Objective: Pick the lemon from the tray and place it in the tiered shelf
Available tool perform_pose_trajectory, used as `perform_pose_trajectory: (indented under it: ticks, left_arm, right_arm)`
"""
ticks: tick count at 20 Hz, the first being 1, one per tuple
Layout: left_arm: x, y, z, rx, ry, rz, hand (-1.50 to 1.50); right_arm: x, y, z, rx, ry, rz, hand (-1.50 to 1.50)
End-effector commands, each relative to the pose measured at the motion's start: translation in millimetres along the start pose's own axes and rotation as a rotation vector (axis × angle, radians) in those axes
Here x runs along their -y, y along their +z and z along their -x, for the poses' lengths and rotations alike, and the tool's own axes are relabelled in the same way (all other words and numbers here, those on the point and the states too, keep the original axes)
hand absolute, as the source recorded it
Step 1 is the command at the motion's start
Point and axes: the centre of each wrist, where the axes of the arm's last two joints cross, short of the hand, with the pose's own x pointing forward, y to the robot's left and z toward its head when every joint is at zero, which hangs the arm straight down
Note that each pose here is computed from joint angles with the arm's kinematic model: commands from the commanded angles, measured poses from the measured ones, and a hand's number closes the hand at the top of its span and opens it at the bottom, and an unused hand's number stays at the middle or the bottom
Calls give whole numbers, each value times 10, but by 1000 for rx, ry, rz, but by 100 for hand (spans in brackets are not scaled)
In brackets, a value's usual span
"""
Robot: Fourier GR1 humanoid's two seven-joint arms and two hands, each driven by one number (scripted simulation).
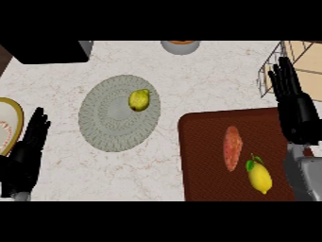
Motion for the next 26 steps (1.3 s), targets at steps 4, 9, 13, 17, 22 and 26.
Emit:
perform_pose_trajectory:
  ticks: [4,9,13,17,22,26]
  left_arm:
    - [-442,-218,-34,-65,-32,17,0]
    - [-458,-97,84,-135,-29,5,0]
    - [-535,-231,166,-139,-20,70,0]
    - [-543,4,249,-156,-18,100,0]
    - [-620,-164,139,-153,-20,72,0]
    - [-524,-232,107,-153,-22,64,0]
  right_arm:
    - [-316,372,98,47,204,48,150]
    - [422,713,511,-69,686,504,150]
    - [-690,1132,663,-45,615,478,-150]
    - [-954,1446,589,-99,693,466,-150]
    - [-620,1665,718,-265,1009,488,-150]
    - [-611,1707,568,-431,1148,430,-150]
